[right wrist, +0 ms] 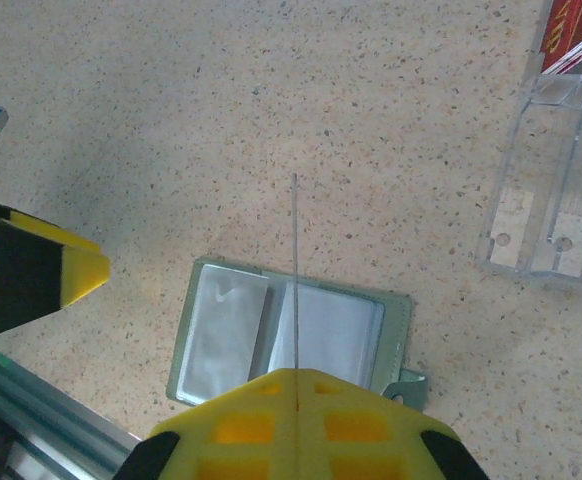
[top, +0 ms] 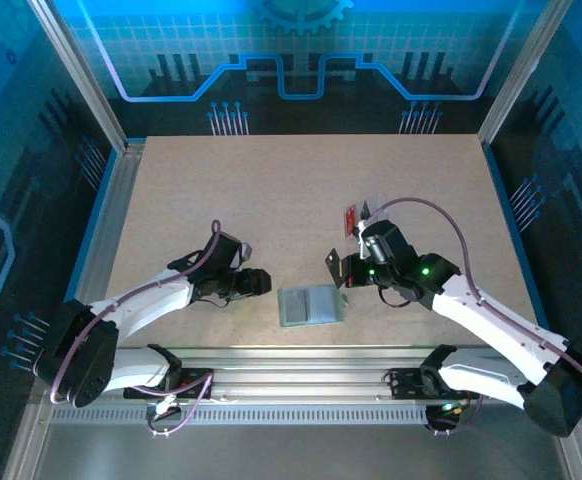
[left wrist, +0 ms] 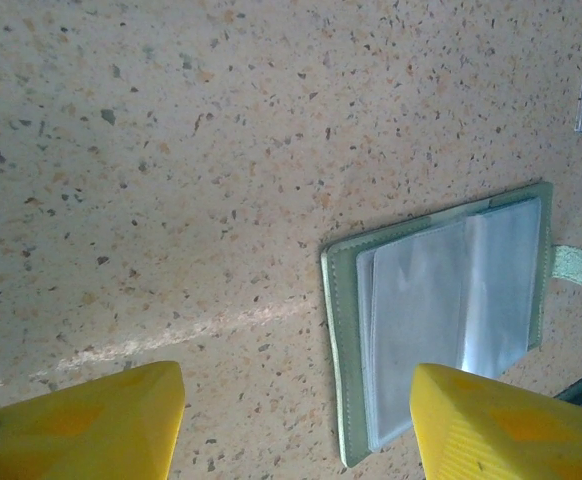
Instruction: Put the credit cards into the card holder
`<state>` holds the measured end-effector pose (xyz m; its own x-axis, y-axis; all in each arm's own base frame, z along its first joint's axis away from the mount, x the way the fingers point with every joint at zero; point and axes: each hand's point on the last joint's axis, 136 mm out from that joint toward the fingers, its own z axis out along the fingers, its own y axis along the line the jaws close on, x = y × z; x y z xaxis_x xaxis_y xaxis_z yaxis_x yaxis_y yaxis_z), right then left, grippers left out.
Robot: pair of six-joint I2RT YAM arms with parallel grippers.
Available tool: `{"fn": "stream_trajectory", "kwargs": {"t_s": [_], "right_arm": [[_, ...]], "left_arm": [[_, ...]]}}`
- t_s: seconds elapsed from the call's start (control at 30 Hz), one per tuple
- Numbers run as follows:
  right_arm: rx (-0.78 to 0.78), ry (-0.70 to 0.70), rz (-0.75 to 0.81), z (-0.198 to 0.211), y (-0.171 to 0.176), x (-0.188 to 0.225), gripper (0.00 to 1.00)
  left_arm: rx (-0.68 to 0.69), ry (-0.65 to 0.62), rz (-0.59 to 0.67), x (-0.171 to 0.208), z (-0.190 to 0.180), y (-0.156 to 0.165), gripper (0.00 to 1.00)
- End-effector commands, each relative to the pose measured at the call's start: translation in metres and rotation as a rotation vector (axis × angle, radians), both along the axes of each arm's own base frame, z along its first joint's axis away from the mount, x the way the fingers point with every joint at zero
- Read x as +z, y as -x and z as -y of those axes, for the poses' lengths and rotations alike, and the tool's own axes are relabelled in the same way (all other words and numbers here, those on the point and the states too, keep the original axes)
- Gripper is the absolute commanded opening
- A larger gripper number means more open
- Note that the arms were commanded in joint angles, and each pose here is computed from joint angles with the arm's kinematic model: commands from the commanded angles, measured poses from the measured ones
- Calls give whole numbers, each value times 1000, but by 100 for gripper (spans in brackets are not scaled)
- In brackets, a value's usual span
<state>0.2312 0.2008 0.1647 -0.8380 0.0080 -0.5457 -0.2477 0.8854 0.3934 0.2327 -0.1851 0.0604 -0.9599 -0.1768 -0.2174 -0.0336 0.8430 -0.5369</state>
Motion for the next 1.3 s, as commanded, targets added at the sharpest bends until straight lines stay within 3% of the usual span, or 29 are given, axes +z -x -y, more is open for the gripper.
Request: {"fn": "stream_trajectory", "kwargs": {"t_s": [0.0, 0.47, 0.83, 1.27], "right_arm": [[46, -60, 48, -18, -1, 3, 0], [119, -151, 69, -52, -6, -21, 0], [121, -196, 36, -61, -6, -55, 0], [87, -264, -17, -57, 6, -86, 0]], "left_arm": [[1, -16, 12, -3, -5, 6, 62], [4, -64, 20, -1, -10, 14, 65], [-59, -71, -17, -5, 21, 1, 64], [-158, -182, -60, -33, 49, -1, 61]]}}
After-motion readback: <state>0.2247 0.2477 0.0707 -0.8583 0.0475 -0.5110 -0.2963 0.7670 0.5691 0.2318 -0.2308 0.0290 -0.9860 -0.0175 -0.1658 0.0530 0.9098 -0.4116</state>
